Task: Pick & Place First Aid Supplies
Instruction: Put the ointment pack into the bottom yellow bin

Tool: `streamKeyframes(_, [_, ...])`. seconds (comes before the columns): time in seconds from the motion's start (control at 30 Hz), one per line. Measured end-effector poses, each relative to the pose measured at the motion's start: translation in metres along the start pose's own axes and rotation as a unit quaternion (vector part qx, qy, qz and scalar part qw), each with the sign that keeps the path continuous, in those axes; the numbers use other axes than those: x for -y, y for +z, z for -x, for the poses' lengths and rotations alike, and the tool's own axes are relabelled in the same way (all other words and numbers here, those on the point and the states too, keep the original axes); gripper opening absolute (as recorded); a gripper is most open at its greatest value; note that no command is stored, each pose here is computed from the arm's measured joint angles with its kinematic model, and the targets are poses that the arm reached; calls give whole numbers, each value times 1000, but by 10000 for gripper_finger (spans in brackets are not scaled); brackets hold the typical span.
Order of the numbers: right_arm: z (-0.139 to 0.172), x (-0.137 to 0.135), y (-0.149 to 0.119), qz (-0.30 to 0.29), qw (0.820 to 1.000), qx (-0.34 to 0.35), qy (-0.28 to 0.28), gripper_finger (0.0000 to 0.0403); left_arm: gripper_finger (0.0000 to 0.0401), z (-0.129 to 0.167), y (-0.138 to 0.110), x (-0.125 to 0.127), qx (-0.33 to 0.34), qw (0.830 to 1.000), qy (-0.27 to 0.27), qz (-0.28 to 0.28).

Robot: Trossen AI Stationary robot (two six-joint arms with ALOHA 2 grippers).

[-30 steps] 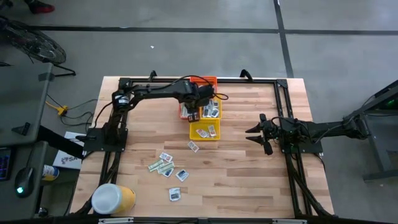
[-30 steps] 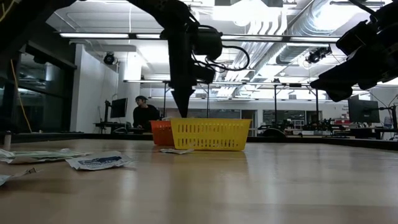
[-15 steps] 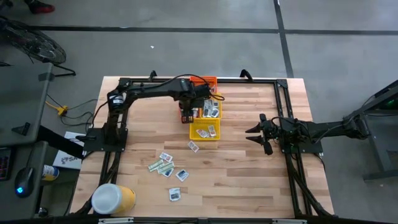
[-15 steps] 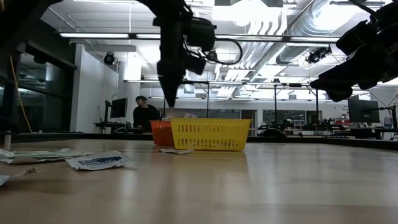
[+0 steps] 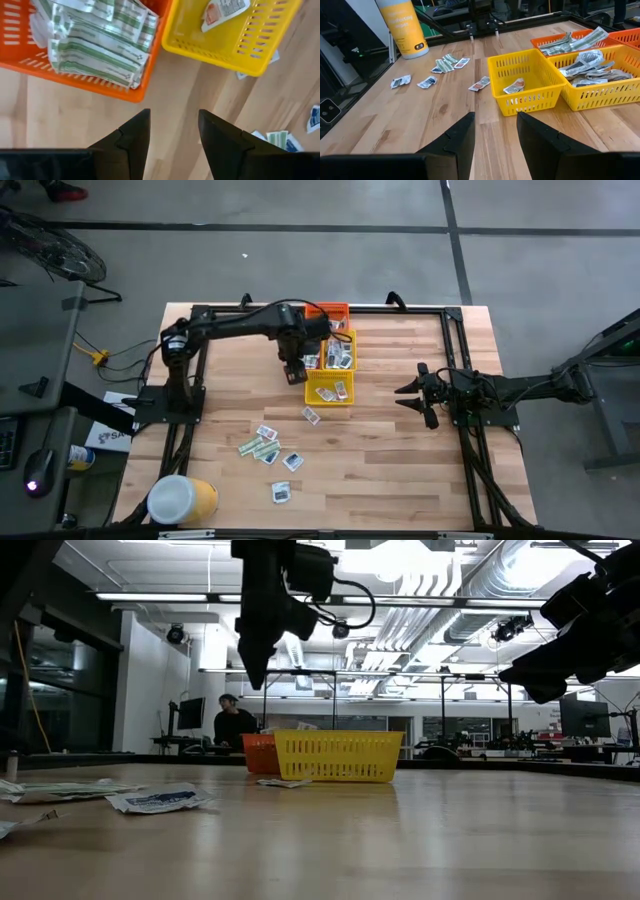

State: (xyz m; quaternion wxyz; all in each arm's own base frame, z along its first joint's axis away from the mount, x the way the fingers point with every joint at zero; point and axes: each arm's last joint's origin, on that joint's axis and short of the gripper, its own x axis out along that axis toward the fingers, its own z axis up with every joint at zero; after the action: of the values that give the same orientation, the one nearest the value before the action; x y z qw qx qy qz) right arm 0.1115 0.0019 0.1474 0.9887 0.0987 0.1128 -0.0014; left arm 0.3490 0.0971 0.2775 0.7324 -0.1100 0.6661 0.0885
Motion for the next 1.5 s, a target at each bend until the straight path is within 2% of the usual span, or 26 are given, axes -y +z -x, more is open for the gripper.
streamKeyframes(0.17, [0, 0, 0, 0, 1000, 0, 0, 139, 165, -1, 0, 28, 8, 999, 14, 37])
streamKeyframes(0.47, [0, 0, 0, 0, 1000, 0, 0, 139, 165, -4, -6, 111, 92, 986, 79, 117])
streamKeyframes(0.57, [0, 0, 0, 0, 1000, 0, 0, 139, 165, -10, -10, 136, 104, 985, 71, 122])
streamKeyframes(0.67, [0, 0, 0, 0, 1000, 0, 0, 139, 165, -14, -9, 154, 118, 985, 32, 125])
streamKeyframes(0.77, [0, 0, 0, 0, 1000, 0, 0, 139, 165, -21, -5, 170, 140, 978, 4, 152])
streamKeyframes(1.03, [0, 0, 0, 0, 1000, -1, 0, 139, 165, -62, 1, 185, 90, 968, -5, 232])
streamKeyframes(1.5, [-1, 0, -1, 0, 1000, -8, -2, 139, 165, -120, 12, 182, 31, 970, 26, 241])
